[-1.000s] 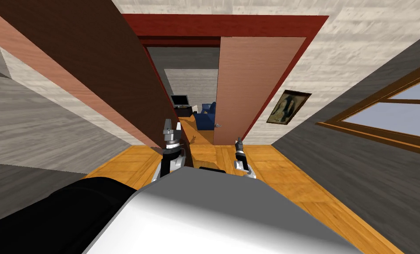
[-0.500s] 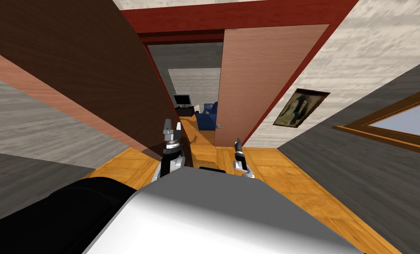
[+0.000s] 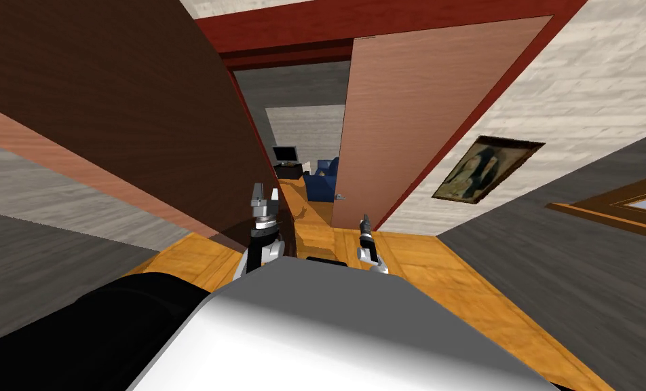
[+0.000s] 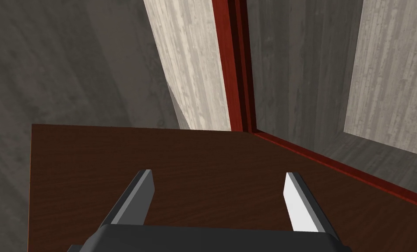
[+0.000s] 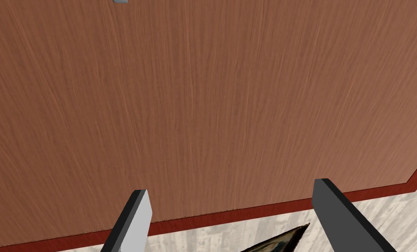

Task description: Pull the door open

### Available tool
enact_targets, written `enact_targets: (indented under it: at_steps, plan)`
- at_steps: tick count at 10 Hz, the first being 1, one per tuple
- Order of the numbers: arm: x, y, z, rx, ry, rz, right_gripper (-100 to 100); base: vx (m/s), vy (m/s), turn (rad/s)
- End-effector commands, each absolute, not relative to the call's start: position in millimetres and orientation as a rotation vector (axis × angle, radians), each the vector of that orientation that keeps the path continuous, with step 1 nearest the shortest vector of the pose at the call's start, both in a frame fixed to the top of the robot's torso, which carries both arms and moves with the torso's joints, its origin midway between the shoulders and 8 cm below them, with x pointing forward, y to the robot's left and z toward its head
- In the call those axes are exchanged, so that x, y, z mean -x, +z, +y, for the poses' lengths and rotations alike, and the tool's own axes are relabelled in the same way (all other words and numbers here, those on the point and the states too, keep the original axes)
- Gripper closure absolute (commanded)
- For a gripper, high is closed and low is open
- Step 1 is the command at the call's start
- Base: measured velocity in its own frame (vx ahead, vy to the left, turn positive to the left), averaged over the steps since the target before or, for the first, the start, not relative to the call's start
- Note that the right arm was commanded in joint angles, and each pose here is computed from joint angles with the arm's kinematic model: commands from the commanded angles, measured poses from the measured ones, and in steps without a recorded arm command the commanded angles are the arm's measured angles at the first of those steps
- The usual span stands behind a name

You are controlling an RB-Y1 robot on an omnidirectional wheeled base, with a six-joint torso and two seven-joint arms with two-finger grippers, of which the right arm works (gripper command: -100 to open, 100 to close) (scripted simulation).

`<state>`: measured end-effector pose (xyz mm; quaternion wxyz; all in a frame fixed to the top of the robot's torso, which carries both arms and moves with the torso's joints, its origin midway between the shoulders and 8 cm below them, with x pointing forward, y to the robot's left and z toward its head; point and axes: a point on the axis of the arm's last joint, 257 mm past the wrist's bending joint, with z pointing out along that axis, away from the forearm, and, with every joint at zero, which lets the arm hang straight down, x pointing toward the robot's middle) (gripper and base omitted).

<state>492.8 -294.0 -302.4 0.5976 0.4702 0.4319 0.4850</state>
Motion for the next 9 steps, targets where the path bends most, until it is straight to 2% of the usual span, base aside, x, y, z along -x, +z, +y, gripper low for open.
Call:
enact_targets:
  at_steps: [1,5,9]
  plan:
    - [-494.5,-311.3,-294.4,-1.108,1.116,1.006,-100,0.1,-0.03,0.12]
    - [-494.9,-325.9,-292.4,-1.14,1.101,1.012,-100,0.066,-0.022,0.084]
    - [-494.2,-347.9,-286.8,-1.19,1.08,1.022,-100,0.096,-0.03,0.147]
